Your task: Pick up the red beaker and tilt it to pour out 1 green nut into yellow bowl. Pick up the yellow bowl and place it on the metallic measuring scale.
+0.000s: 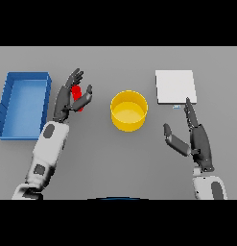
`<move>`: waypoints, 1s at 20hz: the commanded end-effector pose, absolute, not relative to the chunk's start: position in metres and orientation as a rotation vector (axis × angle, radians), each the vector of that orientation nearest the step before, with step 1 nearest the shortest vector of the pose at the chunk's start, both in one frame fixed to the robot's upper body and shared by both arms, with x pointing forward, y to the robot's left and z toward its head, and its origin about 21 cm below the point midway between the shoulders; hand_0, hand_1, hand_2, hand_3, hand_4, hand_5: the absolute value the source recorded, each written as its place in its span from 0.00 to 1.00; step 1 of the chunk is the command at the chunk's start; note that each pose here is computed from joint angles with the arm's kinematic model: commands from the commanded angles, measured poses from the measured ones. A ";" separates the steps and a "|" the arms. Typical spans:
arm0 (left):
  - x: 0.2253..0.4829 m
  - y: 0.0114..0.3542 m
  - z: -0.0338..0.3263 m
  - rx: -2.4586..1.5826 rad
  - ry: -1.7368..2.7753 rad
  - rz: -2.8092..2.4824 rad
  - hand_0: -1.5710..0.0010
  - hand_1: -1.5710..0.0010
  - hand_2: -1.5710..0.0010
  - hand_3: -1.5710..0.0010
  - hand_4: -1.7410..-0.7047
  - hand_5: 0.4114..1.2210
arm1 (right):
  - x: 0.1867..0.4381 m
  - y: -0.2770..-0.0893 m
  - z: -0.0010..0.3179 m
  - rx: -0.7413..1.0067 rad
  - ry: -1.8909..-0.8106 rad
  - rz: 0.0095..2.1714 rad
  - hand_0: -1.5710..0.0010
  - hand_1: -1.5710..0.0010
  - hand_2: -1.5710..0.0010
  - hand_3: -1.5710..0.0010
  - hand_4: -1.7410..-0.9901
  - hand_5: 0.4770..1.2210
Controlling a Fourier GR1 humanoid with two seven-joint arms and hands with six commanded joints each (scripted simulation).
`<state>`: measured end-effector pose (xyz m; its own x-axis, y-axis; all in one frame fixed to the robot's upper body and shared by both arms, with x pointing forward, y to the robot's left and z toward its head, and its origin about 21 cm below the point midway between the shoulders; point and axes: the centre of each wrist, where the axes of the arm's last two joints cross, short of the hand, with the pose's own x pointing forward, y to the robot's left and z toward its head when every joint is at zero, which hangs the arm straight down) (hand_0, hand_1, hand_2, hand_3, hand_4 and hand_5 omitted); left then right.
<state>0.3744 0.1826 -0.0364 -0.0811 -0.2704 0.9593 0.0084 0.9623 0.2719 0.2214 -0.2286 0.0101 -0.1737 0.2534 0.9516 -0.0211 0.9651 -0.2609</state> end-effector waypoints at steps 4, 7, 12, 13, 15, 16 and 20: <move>0.375 0.174 -0.041 0.182 -1.696 -0.237 0.33 0.31 0.32 0.43 0.17 0.77 | 0.222 -0.226 0.010 -0.171 -1.727 0.250 1.00 1.00 1.00 1.00 0.67 0.29; 0.376 0.173 -0.043 0.169 -1.710 -0.213 0.17 0.16 0.16 0.23 0.13 0.87 | 0.227 -0.224 0.011 -0.172 -1.718 0.245 1.00 1.00 1.00 1.00 0.68 0.28; 0.385 0.178 -0.026 0.199 -1.723 -0.195 0.05 0.05 0.05 0.08 0.04 0.88 | 0.225 -0.224 0.005 -0.181 -1.731 0.256 1.00 1.00 1.00 1.00 0.75 0.26; 0.389 0.177 -0.018 0.208 -1.730 -0.210 0.04 0.04 0.04 0.06 0.03 0.88 | 0.223 -0.224 0.003 -0.187 -1.732 0.269 1.00 1.00 1.00 1.00 0.77 0.25; 0.390 0.180 -0.009 0.224 -1.752 -0.261 0.03 0.03 0.03 0.04 0.02 0.88 | 0.222 -0.222 0.004 -0.215 -1.733 0.289 1.00 1.00 1.00 1.00 0.82 0.25; 0.392 0.180 0.000 0.232 -1.768 -0.307 0.02 0.02 0.02 0.03 0.02 0.88 | 0.224 -0.227 0.008 -0.232 -1.728 0.282 1.00 1.00 1.00 1.00 0.83 0.24; 0.400 0.179 0.032 0.373 -1.773 -0.649 0.01 0.01 0.01 0.01 0.01 0.90 | 0.224 -0.226 0.006 -0.242 -1.732 0.305 1.00 1.00 1.00 1.00 0.86 0.25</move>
